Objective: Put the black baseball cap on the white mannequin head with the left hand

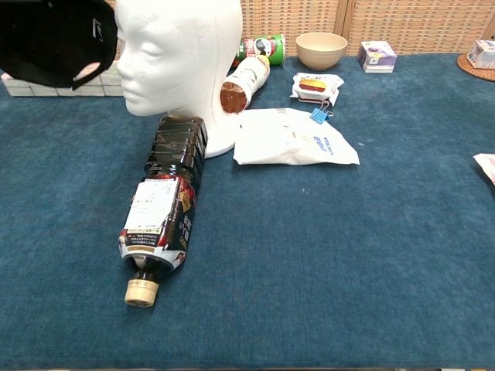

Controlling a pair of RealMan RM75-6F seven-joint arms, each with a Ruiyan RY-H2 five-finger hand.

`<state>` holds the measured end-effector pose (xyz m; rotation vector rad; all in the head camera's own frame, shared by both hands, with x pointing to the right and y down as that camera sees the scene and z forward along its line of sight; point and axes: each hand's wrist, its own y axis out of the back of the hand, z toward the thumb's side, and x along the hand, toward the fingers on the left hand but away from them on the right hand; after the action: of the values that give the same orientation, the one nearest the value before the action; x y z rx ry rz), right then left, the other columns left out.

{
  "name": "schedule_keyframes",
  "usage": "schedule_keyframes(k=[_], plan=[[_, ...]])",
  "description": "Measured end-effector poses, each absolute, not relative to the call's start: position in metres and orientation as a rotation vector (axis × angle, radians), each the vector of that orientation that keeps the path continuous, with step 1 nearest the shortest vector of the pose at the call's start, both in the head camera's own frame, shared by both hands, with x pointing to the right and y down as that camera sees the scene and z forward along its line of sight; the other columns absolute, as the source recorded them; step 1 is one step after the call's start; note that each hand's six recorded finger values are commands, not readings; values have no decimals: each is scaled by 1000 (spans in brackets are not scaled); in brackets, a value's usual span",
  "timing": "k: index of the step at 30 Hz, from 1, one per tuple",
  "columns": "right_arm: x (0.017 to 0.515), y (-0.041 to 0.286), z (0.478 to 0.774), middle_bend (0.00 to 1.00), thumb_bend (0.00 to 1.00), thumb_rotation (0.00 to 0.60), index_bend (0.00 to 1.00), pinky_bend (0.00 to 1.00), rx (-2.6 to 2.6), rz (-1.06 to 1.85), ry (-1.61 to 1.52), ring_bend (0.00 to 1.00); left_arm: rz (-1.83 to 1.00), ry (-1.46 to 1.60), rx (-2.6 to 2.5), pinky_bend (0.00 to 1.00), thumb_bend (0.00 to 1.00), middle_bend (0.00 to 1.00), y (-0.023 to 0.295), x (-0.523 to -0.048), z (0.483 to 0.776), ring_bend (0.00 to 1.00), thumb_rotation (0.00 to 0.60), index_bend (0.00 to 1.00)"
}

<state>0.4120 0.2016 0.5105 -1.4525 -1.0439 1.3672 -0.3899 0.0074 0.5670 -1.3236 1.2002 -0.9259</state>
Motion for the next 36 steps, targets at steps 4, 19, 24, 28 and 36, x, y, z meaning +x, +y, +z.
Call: schedule_keyframes(k=[4,19,24,28,36], plan=[[412,202,511,395,150,600,330,394,-1456,1364,-1046,399,-854,1173,-1298,781,501,596,-5,-371,550,561,600,846],[418,206,507,395,150,600,330,394,-1446,1370,-1069,399,-522,1116,-1285,781,500,599,-38,-279,509,561,600,846],[419,207,506,395,149,600,330,394,-1444,1373,-1075,399,-419,1079,-1290,781,498,599,-39,-250,503,561,600,846],[419,207,506,395,150,600,331,394,-1444,1376,-1076,399,-345,1034,-1310,781,496,599,-36,-230,504,561,600,846],[420,207,507,395,149,600,330,394,-1442,1382,-1076,399,-236,974,-1372,772,491,599,-25,-207,513,561,600,846]])
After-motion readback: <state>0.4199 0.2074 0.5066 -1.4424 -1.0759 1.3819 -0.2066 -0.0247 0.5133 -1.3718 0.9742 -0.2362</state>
